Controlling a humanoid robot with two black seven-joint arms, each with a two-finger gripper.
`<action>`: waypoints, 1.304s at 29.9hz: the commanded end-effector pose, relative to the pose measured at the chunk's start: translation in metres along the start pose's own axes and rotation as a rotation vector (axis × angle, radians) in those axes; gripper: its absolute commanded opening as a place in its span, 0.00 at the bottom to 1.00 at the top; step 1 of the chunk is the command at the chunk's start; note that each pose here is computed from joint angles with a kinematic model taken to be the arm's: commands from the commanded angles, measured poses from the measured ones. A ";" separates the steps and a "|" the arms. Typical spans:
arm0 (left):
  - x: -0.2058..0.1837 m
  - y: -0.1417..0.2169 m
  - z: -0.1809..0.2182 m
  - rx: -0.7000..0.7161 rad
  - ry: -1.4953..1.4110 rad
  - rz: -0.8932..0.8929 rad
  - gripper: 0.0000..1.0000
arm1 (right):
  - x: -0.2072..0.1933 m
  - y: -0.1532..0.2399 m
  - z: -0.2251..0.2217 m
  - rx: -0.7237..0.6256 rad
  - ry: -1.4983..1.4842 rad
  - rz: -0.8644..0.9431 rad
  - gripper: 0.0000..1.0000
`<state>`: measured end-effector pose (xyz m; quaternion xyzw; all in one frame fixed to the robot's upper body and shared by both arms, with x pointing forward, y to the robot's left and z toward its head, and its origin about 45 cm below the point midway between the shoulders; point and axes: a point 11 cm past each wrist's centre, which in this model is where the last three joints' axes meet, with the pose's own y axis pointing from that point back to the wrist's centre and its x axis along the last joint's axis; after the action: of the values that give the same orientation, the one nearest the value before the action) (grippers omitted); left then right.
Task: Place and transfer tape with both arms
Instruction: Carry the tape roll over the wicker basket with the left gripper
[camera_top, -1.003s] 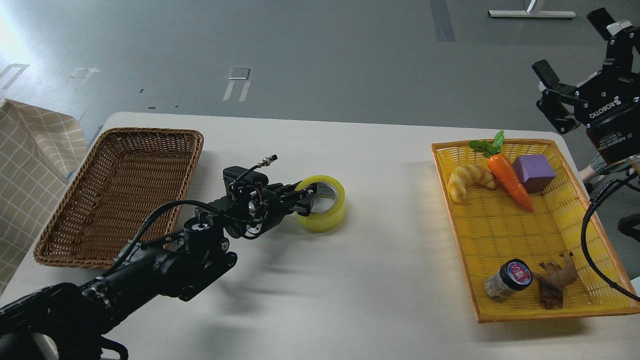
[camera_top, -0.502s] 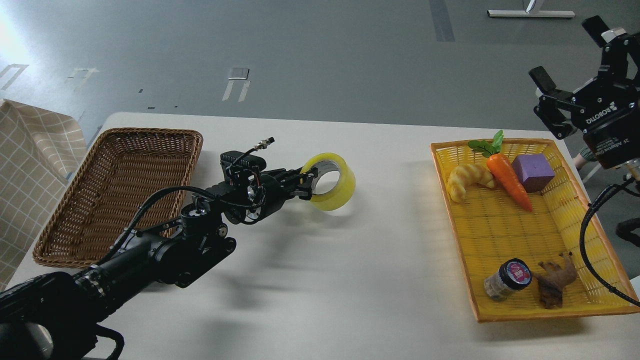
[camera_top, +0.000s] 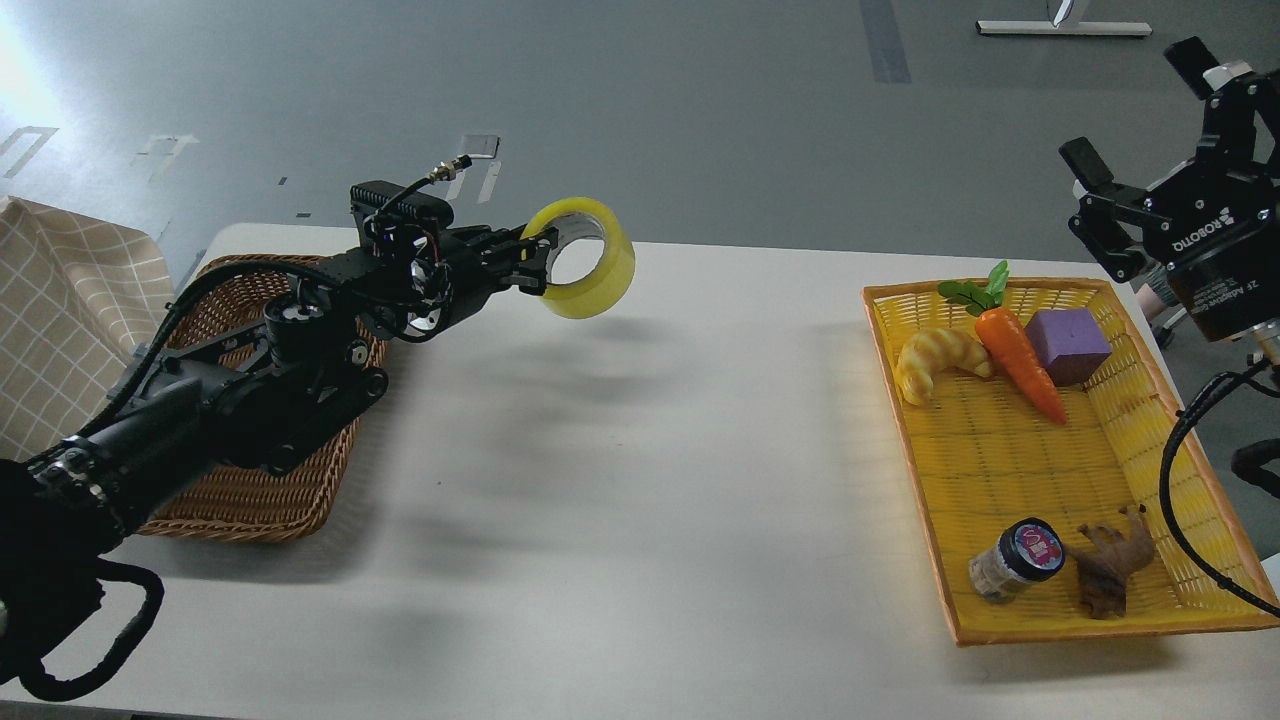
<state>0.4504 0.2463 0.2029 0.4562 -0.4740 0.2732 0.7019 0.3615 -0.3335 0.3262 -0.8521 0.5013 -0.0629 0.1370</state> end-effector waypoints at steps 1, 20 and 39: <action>0.013 0.016 -0.019 0.029 -0.038 0.007 0.00 | 0.001 0.001 0.003 -0.004 -0.008 0.008 1.00; 0.038 0.110 -0.117 0.270 -0.175 -0.027 0.00 | 0.002 0.003 0.007 -0.009 -0.018 0.016 1.00; -0.059 0.212 -0.178 0.352 -0.207 -0.183 0.00 | 0.004 0.007 0.015 -0.027 -0.027 0.028 1.00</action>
<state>0.3425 0.4964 0.2195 0.6376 -0.4494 0.2441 0.5761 0.3621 -0.3381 0.3120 -0.8475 0.5117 -0.0445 0.1341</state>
